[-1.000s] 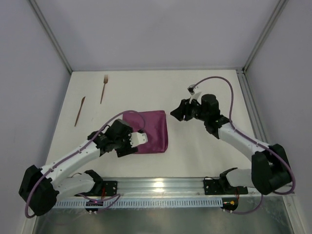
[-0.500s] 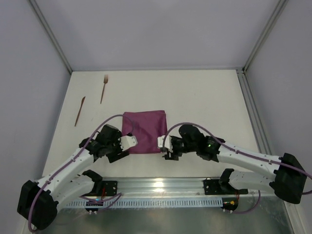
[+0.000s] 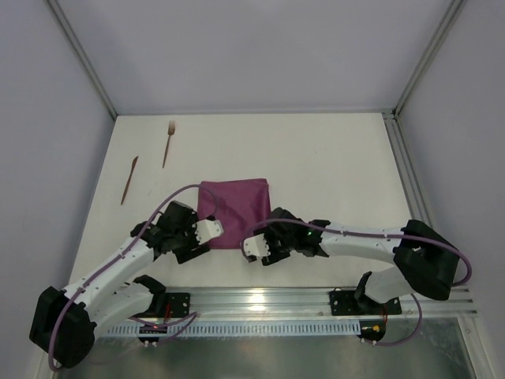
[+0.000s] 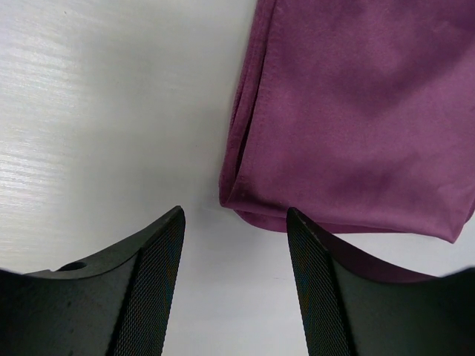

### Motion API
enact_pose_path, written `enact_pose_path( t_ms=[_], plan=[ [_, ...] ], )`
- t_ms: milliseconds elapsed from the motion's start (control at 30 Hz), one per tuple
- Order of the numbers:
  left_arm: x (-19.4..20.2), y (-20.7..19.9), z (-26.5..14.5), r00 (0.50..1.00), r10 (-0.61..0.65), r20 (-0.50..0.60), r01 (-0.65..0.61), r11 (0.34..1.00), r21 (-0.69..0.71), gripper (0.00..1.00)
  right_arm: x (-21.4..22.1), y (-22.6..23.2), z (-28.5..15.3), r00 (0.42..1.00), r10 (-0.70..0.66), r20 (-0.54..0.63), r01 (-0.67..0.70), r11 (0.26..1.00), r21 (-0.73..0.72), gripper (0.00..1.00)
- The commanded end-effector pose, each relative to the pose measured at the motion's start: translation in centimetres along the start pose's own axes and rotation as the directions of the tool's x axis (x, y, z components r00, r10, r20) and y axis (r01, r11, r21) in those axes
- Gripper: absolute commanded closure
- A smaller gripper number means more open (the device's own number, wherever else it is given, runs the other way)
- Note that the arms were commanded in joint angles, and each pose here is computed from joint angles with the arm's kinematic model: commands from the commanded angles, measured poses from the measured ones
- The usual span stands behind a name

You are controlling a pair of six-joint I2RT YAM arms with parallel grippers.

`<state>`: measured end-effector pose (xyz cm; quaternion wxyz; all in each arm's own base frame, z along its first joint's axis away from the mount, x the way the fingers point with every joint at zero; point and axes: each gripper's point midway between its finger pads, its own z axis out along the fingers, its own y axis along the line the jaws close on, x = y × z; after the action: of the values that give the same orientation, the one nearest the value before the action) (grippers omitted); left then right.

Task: Fold the napkin into a case and place the utensils inside
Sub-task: Fold the lower triangle-folded napkin at the center of the board.

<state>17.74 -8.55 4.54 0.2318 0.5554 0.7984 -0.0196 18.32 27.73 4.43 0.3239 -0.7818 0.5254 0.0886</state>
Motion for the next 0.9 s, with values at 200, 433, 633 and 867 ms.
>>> enact_pose_path(
  t_ms=[200,433,633,867],
  plan=[
    [-0.4,0.3,0.1,1.0,0.003,0.015,-0.003,1.0,-0.001,0.3,0.2,-0.6,2.1,0.986,-0.153,-0.073,0.151,0.988,-0.034,0.39],
    [-0.3,0.4,0.0,1.0,0.003,0.008,-0.003,1.0,0.003,0.3,1.3,-0.1,1.8,0.978,-0.169,-0.125,0.162,0.985,-0.063,0.43],
    [-1.1,0.6,-0.7,1.0,0.004,0.027,-0.004,1.0,0.011,0.31,2.7,0.6,2.5,0.967,-0.17,-0.187,0.151,0.982,-0.115,0.6],
    [-1.7,-0.3,-1.3,0.999,0.012,0.052,-0.015,0.998,0.068,0.32,3.5,1.0,2.8,0.976,-0.102,-0.193,0.086,0.992,-0.09,0.8]
  ],
)
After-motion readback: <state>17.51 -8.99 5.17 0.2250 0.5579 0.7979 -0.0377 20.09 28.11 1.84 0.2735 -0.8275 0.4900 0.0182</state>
